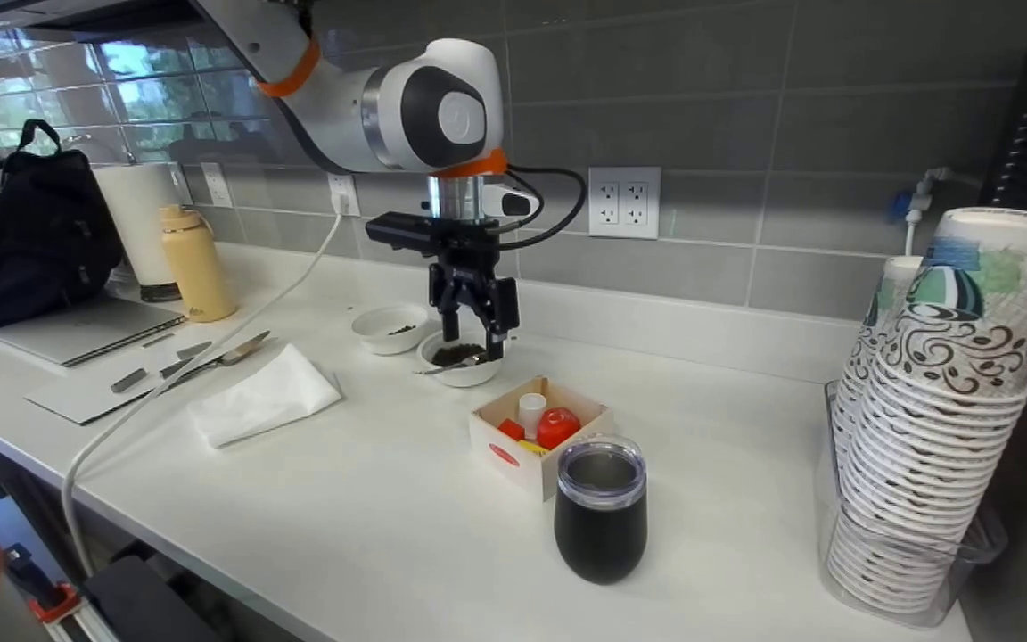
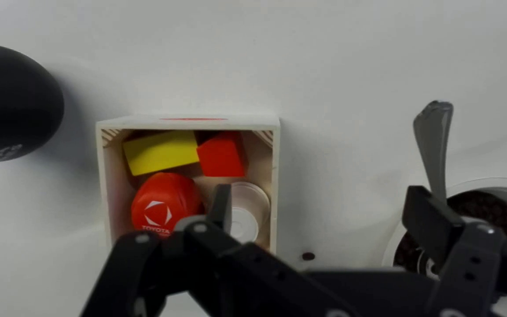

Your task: Pull the bowl on the right closer to the edge

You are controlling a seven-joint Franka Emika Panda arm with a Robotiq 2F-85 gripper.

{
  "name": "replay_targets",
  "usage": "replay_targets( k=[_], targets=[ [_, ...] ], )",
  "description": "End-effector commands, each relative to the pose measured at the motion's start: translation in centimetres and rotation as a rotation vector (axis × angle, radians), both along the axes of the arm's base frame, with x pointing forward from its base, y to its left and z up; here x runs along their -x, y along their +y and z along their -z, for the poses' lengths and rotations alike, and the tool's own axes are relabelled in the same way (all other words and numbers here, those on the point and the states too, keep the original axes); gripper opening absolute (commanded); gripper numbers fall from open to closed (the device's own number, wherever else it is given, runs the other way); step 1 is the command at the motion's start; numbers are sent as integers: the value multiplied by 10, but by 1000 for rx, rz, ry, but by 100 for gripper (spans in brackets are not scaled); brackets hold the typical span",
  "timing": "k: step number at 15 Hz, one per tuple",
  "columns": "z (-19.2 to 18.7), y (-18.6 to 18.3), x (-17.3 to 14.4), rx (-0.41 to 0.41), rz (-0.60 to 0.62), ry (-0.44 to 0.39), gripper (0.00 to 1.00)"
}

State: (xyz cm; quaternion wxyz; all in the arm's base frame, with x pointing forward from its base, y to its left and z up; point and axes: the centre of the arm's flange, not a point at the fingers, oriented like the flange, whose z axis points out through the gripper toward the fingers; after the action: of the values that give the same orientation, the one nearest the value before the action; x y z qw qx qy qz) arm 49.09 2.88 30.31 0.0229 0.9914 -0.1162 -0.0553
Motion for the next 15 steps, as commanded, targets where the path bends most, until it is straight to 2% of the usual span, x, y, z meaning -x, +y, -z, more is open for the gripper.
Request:
replay_targets(
  k=[1,9,15],
  targets=[
    [10,22,-38,-8,20,17,100],
    [39,29,-50,-34,70,76,100],
    [62,37,-65,-38,149,42,100]
  ],
)
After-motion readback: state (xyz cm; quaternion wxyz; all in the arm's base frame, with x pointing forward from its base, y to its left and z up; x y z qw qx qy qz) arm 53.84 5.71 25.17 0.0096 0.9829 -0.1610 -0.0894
